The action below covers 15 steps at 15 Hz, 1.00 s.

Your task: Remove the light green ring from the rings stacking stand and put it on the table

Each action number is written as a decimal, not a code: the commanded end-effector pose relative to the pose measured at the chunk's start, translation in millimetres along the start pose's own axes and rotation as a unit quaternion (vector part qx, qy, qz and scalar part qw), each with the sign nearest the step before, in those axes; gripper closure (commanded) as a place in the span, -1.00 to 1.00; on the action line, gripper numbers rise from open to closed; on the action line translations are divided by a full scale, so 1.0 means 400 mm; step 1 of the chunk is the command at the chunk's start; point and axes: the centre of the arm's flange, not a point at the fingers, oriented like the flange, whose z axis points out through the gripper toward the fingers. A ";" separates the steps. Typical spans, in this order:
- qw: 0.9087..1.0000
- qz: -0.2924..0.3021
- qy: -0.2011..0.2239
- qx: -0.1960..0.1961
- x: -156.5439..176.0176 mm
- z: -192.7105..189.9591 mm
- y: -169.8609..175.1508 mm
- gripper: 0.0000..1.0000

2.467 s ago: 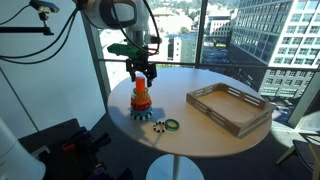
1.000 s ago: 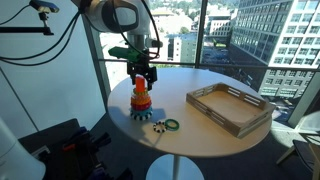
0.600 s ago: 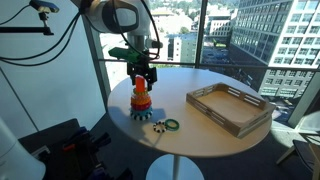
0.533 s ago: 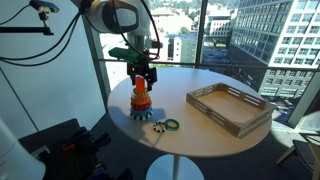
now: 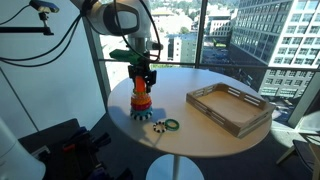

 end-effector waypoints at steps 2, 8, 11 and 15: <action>1.000 0.004 0.010 -0.005 -0.005 -0.025 -0.001 0.04; 1.000 0.000 0.019 -0.002 -0.025 -0.091 -0.011 0.04; 1.000 -0.003 0.023 0.001 -0.038 -0.132 -0.014 0.04; 1.000 0.000 0.031 0.002 -0.055 -0.185 -0.010 0.04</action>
